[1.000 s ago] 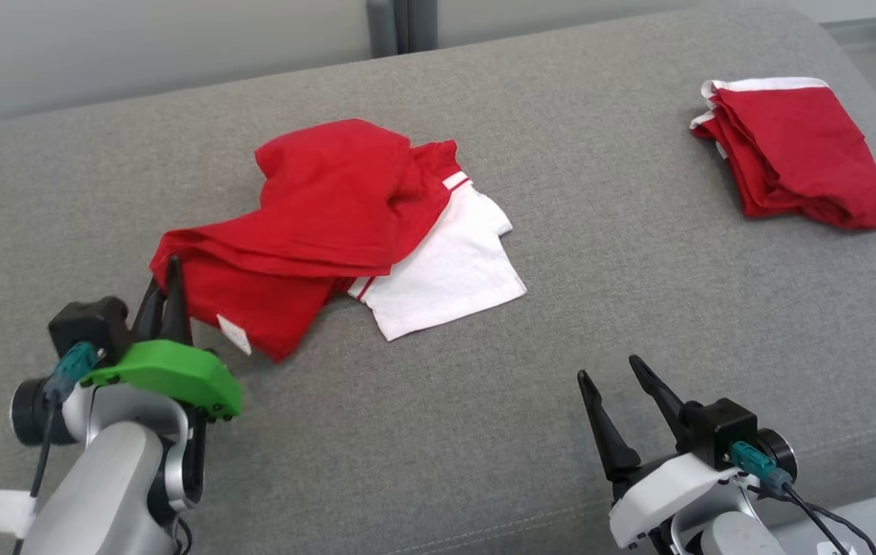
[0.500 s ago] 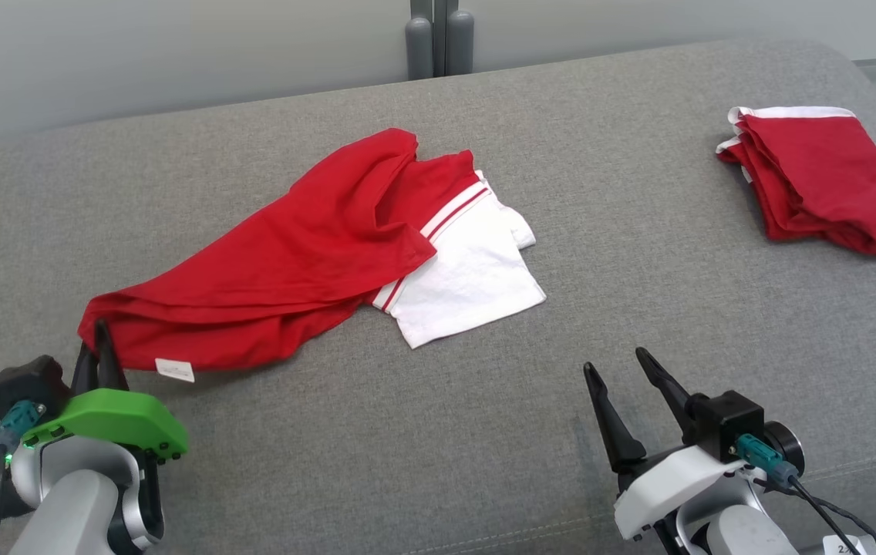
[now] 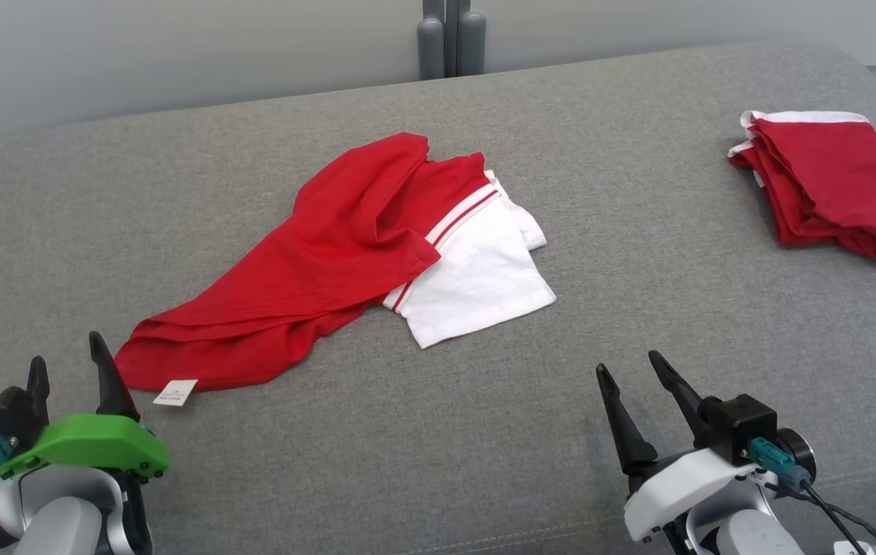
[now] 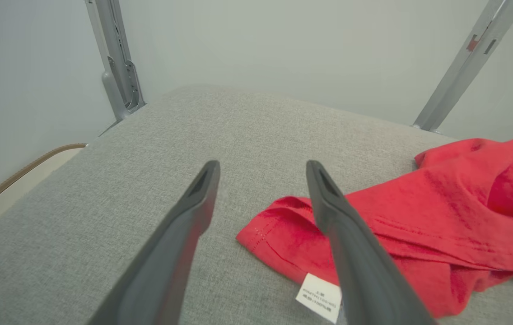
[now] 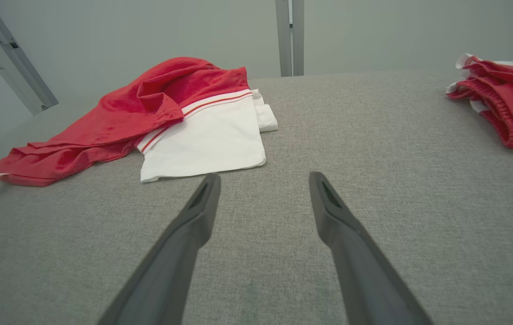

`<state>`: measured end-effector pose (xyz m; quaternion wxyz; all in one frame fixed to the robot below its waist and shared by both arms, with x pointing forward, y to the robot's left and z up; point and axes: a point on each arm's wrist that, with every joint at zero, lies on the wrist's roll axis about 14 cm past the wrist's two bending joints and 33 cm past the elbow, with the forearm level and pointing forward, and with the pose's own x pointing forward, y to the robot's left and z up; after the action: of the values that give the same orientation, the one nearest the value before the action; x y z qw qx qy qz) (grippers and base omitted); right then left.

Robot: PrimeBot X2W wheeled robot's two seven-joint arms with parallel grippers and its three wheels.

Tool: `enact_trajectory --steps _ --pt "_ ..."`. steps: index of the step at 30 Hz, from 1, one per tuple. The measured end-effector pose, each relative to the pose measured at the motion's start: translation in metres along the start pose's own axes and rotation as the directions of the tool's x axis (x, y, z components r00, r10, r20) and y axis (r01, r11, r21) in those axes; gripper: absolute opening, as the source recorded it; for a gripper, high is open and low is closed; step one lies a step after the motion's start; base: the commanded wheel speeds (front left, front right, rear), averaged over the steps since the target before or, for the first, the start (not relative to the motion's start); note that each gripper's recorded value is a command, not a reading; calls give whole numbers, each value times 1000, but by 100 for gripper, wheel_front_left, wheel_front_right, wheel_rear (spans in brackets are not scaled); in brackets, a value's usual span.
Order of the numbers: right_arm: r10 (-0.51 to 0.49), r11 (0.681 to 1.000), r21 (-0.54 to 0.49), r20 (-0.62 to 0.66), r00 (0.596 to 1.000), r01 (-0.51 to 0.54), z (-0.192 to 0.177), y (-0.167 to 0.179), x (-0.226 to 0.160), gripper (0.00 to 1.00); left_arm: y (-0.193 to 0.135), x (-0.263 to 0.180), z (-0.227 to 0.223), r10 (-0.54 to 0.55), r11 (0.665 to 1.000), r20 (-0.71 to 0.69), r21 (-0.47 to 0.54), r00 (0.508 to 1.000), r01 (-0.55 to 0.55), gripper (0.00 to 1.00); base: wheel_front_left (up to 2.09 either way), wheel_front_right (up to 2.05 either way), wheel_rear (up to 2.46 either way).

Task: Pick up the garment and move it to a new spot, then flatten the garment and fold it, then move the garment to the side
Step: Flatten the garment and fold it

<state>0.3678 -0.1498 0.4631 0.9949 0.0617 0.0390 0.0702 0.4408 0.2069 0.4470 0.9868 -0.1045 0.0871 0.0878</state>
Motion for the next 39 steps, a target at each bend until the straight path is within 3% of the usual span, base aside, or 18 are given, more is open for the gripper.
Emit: enact_trajectory --steps 13,19,29,39 --pt "38 999 2 9 999 -38 3 13 1 100 -9 -67 43 -87 985 222 -128 971 117 100 0 0 0" --pt "70 998 1 10 998 -70 4 23 2 100 -2 -92 50 -96 990 270 -78 958 121 100 0 0 0" --pt "109 994 -1 7 994 -109 3 36 3 100 3 -119 30 -112 994 224 24 968 109 100 0 0 0" --pt "128 991 -31 -25 991 -129 0 40 13 100 7 -122 25 -90 996 212 21 973 88 100 0 0 0"
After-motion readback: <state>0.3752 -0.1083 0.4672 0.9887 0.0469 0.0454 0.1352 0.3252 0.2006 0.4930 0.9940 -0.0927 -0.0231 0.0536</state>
